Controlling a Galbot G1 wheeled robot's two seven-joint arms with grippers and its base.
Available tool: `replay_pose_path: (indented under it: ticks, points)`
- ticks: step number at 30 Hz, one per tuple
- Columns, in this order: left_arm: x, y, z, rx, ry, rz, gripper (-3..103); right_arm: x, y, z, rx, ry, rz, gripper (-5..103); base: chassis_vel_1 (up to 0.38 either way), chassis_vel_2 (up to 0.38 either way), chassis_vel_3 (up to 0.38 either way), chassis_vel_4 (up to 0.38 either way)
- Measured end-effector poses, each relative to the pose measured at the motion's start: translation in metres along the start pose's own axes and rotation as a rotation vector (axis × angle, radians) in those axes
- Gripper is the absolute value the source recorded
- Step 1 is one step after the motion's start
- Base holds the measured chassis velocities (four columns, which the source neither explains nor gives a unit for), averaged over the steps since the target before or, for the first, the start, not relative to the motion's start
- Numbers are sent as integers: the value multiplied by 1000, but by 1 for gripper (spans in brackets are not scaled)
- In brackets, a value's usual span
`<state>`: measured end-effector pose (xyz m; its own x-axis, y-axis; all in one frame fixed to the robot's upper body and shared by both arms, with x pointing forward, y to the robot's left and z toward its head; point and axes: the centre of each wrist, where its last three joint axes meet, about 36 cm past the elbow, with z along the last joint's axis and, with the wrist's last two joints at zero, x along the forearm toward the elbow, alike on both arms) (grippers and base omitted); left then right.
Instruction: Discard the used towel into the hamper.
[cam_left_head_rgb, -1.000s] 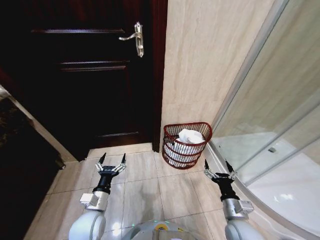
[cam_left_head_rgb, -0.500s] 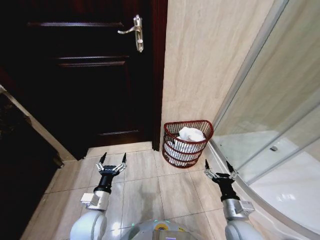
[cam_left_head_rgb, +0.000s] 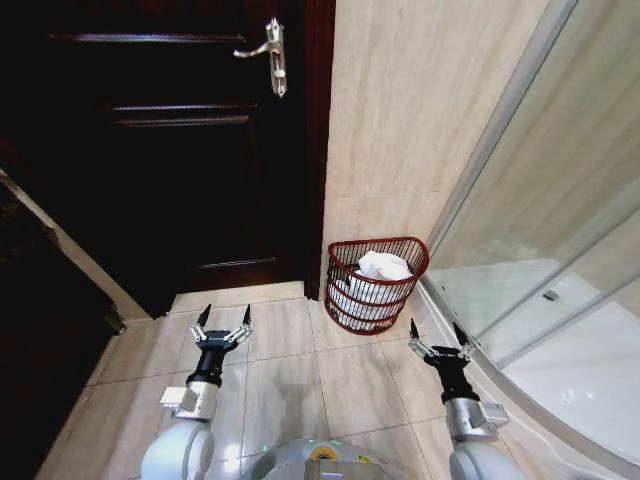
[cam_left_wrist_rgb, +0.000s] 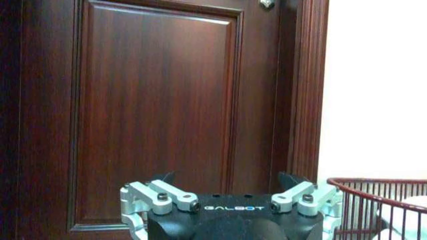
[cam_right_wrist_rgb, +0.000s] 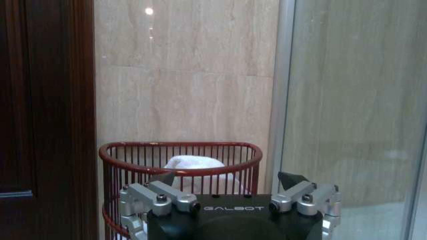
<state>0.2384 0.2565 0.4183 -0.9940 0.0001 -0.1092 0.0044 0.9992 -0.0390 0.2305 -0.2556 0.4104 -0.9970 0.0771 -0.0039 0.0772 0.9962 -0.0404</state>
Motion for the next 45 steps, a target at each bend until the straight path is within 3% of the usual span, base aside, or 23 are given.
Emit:
replay_pose_path:
  ticks: [23,45]
  points:
    - [1,0,3,-10,5,2,100,2,7,-2,-3,19,4,100,-3,-2,-2,-2]
    - [2,2,1,-19,-1,-1,100,7,8,-8,16,39,5,100,-96,-101,-93,-94]
